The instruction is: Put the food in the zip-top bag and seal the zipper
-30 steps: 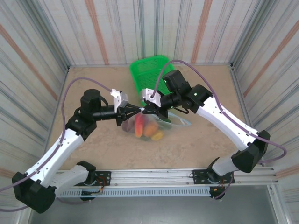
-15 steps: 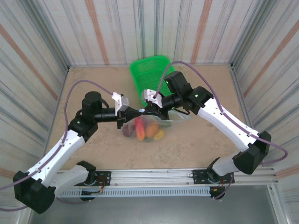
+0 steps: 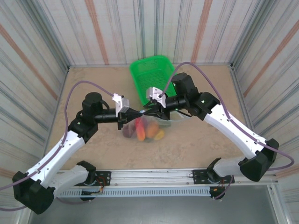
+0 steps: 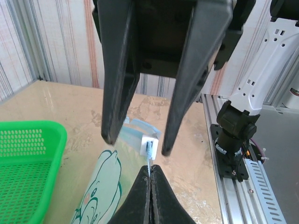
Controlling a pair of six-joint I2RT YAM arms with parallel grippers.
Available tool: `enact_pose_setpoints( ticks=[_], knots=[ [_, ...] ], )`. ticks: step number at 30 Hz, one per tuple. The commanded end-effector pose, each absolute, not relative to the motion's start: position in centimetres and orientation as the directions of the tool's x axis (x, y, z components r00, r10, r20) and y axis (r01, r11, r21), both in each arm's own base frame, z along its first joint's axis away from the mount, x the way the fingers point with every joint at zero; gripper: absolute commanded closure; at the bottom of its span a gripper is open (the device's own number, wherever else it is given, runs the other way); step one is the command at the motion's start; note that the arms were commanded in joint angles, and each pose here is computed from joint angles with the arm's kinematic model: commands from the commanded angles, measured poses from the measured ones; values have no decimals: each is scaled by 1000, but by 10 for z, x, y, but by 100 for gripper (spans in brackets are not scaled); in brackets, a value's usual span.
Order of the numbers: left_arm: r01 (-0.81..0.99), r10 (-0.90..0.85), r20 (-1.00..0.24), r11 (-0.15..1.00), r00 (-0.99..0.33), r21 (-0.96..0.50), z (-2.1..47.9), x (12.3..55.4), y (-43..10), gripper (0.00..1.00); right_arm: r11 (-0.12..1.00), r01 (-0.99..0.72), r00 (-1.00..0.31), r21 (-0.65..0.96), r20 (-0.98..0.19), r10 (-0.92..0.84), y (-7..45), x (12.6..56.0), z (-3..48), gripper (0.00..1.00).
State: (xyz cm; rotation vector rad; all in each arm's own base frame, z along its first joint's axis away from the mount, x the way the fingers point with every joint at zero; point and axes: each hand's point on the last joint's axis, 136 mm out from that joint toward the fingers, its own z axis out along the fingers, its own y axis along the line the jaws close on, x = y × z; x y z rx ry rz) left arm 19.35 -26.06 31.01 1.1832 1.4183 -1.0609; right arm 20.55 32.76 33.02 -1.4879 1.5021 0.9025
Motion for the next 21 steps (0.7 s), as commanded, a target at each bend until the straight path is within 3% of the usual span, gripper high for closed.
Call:
enact_pose_setpoints(
  ticks=[1, 5, 12, 21],
  knots=[
    [990, 135, -991, 141, -4, 15, 314, 189, -260, 100, 43, -999, 10, -25, -946, -325, 328, 205, 351, 68],
    [989, 138, -990, 149, 0, 21, 314, 190, -260, 100, 33, -999, -9, -2, -945, -326, 331, 206, 350, 72],
    [987, 142, -990, 159, -1, 21, 313, 191, -259, 100, 29, -999, -41, 33, -937, -347, 332, 205, 336, 67],
    [986, 142, -990, 167, -2, 22, 314, 193, -259, 100, 34, -998, -66, 58, -928, -366, 332, 206, 323, 69]
  ],
)
